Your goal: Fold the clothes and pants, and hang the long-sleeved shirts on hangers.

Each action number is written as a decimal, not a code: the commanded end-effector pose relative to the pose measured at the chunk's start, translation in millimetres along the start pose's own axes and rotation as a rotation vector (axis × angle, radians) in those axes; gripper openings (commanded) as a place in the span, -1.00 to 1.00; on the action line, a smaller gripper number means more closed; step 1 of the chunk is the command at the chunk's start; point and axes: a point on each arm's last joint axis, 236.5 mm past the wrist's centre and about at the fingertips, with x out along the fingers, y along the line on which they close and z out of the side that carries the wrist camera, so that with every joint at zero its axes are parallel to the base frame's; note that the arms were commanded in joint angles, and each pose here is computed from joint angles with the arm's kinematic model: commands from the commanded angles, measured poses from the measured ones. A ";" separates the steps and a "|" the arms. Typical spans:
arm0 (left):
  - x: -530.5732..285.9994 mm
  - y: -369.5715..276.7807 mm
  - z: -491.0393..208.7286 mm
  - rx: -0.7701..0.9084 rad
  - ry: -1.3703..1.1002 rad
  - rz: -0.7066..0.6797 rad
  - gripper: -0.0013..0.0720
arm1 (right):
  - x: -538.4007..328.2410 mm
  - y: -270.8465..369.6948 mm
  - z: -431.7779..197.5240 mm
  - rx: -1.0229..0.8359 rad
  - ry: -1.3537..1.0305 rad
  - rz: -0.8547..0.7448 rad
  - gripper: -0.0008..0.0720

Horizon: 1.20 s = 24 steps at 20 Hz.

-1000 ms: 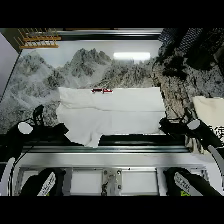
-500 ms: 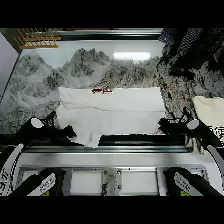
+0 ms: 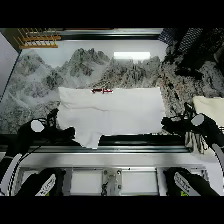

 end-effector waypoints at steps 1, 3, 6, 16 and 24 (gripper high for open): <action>-35.5 5.9 -37.4 0.016 0.054 0.002 -0.95 | -43.0 -34.6 -19.2 -0.142 0.113 -0.193 -0.94; -49.5 3.0 -51.5 0.037 0.052 -0.004 -0.95 | -62.7 -47.8 -29.1 -0.168 0.161 -0.265 -0.94; -62.1 -3.9 -49.1 0.070 -0.010 -0.008 -0.95 | -73.2 -45.2 -33.5 -0.190 0.202 -0.276 -0.95; -66.8 -20.5 86.2 0.117 -0.041 0.006 -0.95 | -42.9 7.5 46.6 -0.249 0.175 -0.265 -0.95; -61.7 -32.0 196.1 0.106 -0.130 -0.002 0.59 | -13.5 92.2 146.2 -0.204 -0.086 -0.013 -0.01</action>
